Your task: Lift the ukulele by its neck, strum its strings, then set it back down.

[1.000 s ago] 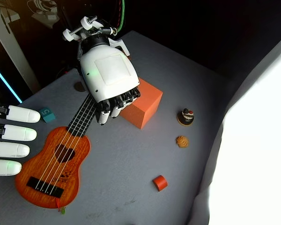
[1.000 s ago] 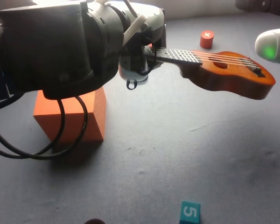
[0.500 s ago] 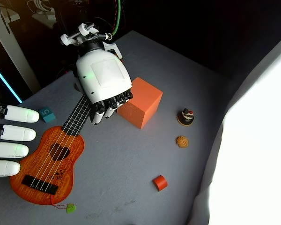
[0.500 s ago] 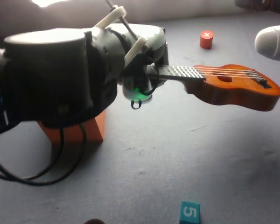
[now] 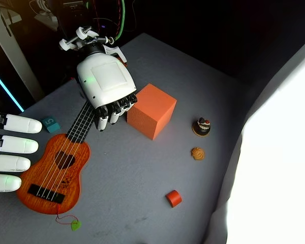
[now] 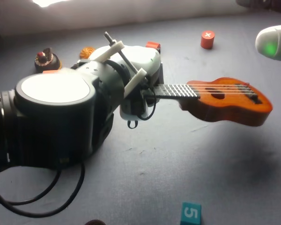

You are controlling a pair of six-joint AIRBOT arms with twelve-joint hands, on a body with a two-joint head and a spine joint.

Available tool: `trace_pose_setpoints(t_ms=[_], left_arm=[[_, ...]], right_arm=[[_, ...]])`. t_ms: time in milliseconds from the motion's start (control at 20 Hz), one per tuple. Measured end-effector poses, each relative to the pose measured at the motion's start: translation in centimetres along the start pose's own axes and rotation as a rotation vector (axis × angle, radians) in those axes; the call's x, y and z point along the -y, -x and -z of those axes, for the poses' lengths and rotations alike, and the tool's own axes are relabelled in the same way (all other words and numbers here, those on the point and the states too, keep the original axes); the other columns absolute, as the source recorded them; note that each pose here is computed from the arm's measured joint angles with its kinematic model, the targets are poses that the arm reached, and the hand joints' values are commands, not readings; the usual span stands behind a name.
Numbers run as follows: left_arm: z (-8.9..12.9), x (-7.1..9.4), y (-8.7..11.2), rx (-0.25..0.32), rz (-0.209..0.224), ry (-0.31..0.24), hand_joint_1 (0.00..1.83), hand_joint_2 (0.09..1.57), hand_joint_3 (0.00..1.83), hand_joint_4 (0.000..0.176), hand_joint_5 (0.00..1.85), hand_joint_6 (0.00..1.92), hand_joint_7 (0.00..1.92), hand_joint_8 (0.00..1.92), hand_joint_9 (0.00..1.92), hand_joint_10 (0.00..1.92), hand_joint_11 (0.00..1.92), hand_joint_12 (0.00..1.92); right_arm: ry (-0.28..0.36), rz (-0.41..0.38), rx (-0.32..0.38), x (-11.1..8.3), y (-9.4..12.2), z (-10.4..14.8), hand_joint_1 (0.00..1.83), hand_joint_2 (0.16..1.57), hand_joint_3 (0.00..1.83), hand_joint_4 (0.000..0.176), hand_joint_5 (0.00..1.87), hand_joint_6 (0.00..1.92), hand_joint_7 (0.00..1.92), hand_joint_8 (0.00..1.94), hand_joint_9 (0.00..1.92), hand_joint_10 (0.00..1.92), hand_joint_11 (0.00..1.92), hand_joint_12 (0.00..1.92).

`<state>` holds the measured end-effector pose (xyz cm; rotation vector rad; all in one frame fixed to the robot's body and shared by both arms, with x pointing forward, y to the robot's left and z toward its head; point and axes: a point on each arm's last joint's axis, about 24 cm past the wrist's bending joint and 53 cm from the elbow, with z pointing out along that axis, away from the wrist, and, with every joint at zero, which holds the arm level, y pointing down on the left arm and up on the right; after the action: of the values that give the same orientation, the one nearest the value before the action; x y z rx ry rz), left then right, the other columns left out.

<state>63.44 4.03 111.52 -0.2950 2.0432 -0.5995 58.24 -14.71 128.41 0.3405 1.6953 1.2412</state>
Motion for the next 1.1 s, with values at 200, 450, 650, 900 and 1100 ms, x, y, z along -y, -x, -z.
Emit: trace_pose_setpoints(t_ms=[200, 450, 650, 900, 1100], left_arm=[[-0.4, 0.6, -0.8, 0.000, -0.011, -0.015, 1.48, 1.21, 0.01, 0.174, 1.30, 1.92, 1.41, 1.92, 1.49, 1.92, 1.52, 1.92], [-0.5, 0.9, -2.0, -0.009, -0.017, -0.031, 1.46, 1.21, 0.00, 0.173, 1.32, 1.92, 1.41, 1.92, 1.49, 1.92, 1.52, 1.92], [-0.6, 1.1, -2.7, -0.011, -0.032, -0.042, 1.48, 1.21, 0.01, 0.174, 1.31, 1.92, 1.41, 1.92, 1.49, 1.92, 1.52, 1.92], [-0.6, 1.0, -3.4, -0.012, -0.041, -0.048, 1.48, 1.21, 0.01, 0.176, 1.28, 1.92, 1.40, 1.92, 1.48, 1.92, 1.50, 1.92], [-0.7, 0.7, -4.3, -0.024, -0.050, -0.046, 1.50, 1.21, 0.01, 0.176, 1.28, 1.92, 1.39, 1.92, 1.47, 1.92, 1.50, 1.92]], right_arm=[[0.001, 0.000, -0.002, 0.0, -0.1, 0.0, 0.00, 1.31, 0.00, 0.000, 0.10, 0.00, 0.12, 0.00, 0.09, 0.01, 0.00, 0.00], [0.001, 0.000, -0.002, 0.0, -0.1, 0.0, 0.00, 1.30, 0.00, 0.000, 0.13, 0.02, 0.15, 0.01, 0.13, 0.02, 0.02, 0.02], [0.002, -0.001, -0.004, -0.1, -0.2, -0.1, 0.00, 1.31, 0.00, 0.000, 0.12, 0.01, 0.14, 0.00, 0.10, 0.01, 0.00, 0.03], [0.002, -0.001, -0.004, -0.1, -0.2, -0.1, 0.00, 1.31, 0.00, 0.000, 0.13, 0.01, 0.14, 0.00, 0.12, 0.01, 0.00, 0.11], [0.002, -0.001, -0.004, -0.1, -0.1, -0.1, 0.00, 1.30, 0.00, 0.000, 0.14, 0.01, 0.17, 0.00, 0.13, 0.02, 0.00, 0.23]])
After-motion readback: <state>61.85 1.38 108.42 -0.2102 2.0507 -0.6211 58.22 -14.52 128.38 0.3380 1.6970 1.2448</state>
